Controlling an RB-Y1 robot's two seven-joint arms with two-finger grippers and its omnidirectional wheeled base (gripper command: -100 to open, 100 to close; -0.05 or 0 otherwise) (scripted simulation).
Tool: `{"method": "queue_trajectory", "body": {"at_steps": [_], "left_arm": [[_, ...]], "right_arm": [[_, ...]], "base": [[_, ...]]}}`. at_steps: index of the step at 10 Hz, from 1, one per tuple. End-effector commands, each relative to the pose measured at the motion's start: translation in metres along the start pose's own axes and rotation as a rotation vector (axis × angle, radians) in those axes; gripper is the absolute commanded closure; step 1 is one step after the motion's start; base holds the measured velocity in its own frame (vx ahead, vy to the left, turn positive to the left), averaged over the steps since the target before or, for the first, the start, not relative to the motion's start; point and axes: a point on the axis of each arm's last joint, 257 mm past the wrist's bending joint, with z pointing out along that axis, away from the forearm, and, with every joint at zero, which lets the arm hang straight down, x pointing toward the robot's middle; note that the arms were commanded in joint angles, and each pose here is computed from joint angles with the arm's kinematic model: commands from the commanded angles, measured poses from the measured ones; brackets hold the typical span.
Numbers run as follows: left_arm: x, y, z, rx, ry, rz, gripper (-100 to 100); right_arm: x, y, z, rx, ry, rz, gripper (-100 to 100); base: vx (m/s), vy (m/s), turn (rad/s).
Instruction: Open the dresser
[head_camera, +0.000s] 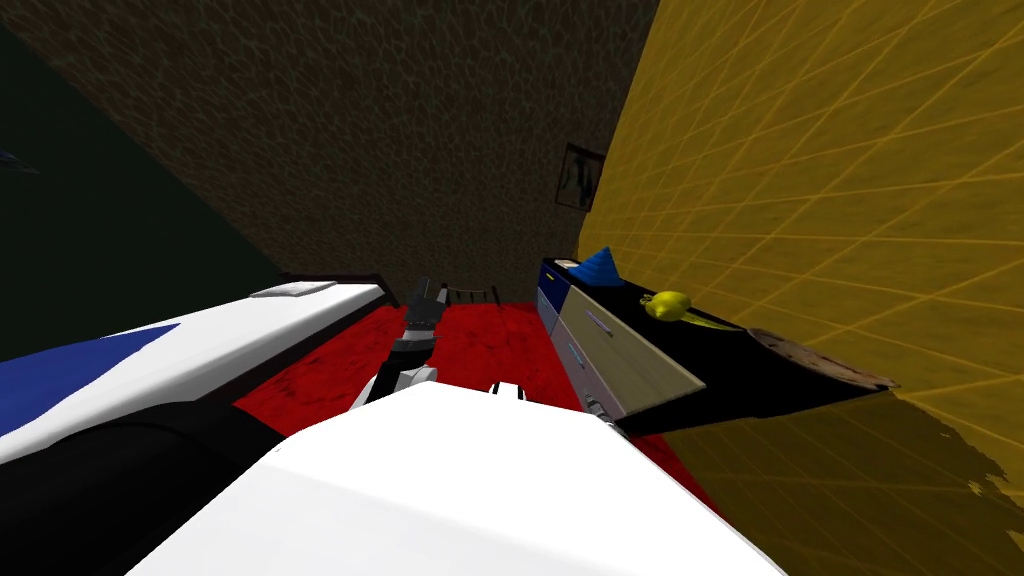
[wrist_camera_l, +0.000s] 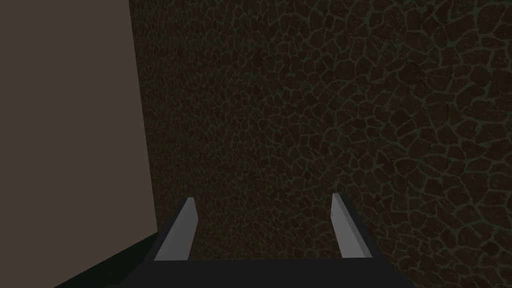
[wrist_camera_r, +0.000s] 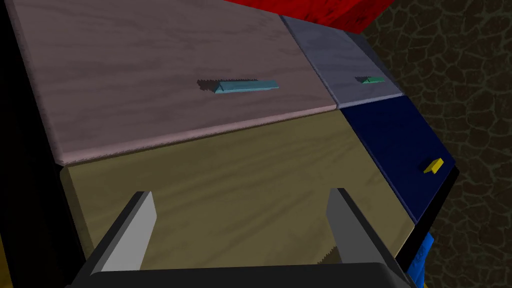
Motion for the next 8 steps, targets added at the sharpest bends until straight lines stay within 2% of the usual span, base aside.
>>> {"method": "queue_trajectory", "body": {"at_steps": [1, 3, 4, 5, 6, 7, 8], "left_arm": [[0.000, 0.000, 0.000, 0.000, 0.000, 0.000, 0], [0.000, 0.000, 0.000, 0.000, 0.000, 0.000, 0], [0.000, 0.000, 0.000, 0.000, 0.000, 0.000, 0], [0.000, 0.000, 0.000, 0.000, 0.000, 0.000, 0], [0.000, 0.000, 0.000, 0.000, 0.000, 0.000, 0], [0.000, 0.000, 0.000, 0.000, 0.000, 0.000, 0], [0.000, 0.000, 0.000, 0.000, 0.000, 0.000, 0]], "right_arm": [[-0.002, -0.041, 0.000, 0.098, 0.002, -0.071, -100], [-0.018, -0.097, -0.004, 0.234, -0.007, -0.189, -100], [-0.017, -0.103, -0.005, 0.250, -0.005, -0.194, -100], [-0.031, -0.127, -0.008, 0.313, -0.017, -0.253, -100], [-0.029, -0.131, -0.009, 0.322, -0.013, -0.254, -100], [-0.045, -0.153, -0.013, 0.383, -0.028, -0.312, -100], [-0.044, -0.158, -0.014, 0.390, -0.024, -0.314, -100]], "base": [[0.083, 0.097, 0.043], [0.133, 0.154, 0.103], [0.125, 0.165, 0.025], [0.126, 0.121, 0.048], [0.096, 0.071, 0.046], [0.104, 0.095, 0.069], [0.084, 0.067, 0.033]]}}
